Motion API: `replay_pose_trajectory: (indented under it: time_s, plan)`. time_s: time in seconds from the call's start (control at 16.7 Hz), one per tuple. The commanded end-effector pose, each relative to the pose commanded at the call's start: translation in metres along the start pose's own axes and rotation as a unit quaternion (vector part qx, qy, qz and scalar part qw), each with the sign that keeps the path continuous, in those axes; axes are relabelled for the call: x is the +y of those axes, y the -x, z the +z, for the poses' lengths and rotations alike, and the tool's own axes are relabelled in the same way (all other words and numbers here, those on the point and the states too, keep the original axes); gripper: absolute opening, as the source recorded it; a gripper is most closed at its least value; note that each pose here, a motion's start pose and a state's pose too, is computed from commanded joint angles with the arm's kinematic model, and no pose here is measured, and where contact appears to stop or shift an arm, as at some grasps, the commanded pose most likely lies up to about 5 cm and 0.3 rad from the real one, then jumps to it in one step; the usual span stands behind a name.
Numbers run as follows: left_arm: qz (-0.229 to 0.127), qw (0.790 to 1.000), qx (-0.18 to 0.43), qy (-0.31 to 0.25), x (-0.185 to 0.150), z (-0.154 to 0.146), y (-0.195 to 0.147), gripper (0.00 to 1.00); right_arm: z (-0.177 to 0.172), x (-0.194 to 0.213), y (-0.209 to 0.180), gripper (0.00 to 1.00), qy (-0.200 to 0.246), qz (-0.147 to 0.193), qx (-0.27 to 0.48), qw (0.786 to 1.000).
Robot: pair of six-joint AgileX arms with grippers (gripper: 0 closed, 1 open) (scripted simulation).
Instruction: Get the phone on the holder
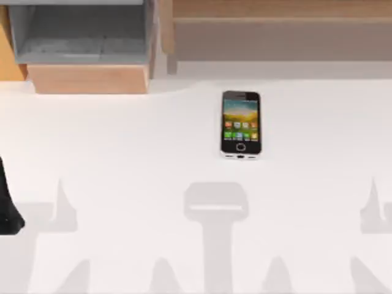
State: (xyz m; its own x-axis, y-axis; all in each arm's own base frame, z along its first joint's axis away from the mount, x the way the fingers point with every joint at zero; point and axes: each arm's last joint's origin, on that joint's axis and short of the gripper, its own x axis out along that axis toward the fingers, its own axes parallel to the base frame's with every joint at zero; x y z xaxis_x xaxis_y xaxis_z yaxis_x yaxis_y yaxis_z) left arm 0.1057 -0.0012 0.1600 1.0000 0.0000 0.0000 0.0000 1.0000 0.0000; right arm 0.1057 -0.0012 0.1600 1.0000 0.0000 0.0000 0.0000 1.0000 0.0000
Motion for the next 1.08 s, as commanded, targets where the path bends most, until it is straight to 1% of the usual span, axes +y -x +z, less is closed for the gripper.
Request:
replay_pose_trajectory:
  time_s: [0.18,0.36,0.54,0.66,0.78,0.84,0.96,1.08]
  plan:
    - [0.0,1.0,0.0,0.0,0.0,0.0,0.0,1.0,0.002,0.0,0.0,1.0,-0.003,0.001,0.003,1.0]
    - [0.0,1.0,0.0,0.0,0.0,0.0,0.0,1.0,0.018,0.002,-0.001,1.0,-0.025,0.012,0.034,0.999]
    - [0.0,1.0,0.0,0.0,0.0,0.0,0.0,1.0,0.047,0.007,-0.009,1.0,-0.064,0.024,0.108,0.992]
    - [0.0,1.0,0.0,0.0,0.0,0.0,0.0,1.0,0.069,0.012,-0.022,1.0,-0.091,0.029,0.18,0.979]
    - [0.0,1.0,0.0,0.0,0.0,0.0,0.0,1.0,0.09,0.02,-0.043,1.0,-0.114,0.027,0.267,0.957]
    - [0.0,1.0,0.0,0.0,0.0,0.0,0.0,1.0,0.099,0.026,-0.057,1.0,-0.122,0.023,0.313,0.942]
    - [0.0,1.0,0.0,0.0,0.0,0.0,0.0,1.0,0.112,0.039,-0.089,1.0,-0.129,0.008,0.406,0.905]
    - [0.0,1.0,0.0,0.0,0.0,0.0,0.0,1.0,0.118,0.057,-0.128,1.0,-0.124,-0.013,0.494,0.861]
